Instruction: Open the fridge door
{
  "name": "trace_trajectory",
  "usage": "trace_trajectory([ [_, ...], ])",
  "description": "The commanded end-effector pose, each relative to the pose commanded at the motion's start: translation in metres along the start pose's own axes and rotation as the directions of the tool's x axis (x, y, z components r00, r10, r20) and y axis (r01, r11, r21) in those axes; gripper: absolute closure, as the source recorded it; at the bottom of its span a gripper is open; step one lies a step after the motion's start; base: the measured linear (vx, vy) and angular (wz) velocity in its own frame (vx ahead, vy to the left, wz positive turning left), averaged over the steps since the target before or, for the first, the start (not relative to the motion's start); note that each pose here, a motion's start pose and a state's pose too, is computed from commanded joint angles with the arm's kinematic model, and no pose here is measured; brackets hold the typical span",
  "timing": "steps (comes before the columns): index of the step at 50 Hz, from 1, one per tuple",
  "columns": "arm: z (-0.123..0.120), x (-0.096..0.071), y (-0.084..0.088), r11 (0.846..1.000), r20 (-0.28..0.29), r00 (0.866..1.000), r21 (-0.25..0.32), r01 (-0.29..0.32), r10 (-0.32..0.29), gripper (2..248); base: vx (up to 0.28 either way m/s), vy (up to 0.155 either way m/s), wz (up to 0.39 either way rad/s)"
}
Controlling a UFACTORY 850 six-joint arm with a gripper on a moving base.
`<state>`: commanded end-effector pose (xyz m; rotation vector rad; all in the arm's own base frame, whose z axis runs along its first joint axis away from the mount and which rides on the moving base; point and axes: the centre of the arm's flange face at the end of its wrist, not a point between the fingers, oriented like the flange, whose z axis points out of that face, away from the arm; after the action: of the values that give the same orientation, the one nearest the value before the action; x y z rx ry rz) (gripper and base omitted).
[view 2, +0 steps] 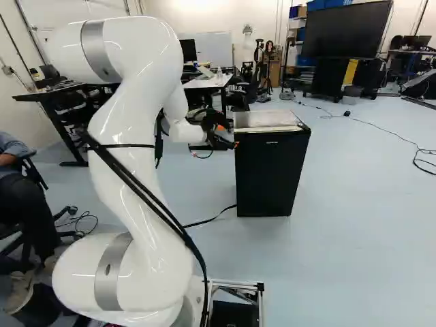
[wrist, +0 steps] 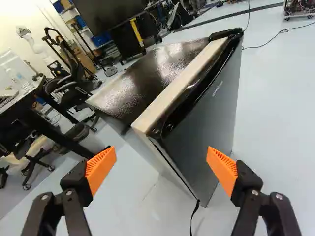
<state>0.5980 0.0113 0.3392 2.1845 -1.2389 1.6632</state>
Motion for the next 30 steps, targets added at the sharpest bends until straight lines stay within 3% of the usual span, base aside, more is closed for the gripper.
trace_trajectory([
  [30,0.017,-0.027,0.009,0.998,0.024,1.000,-0.057,-0.001,0.002,3,0.000,0.000,0.000],
])
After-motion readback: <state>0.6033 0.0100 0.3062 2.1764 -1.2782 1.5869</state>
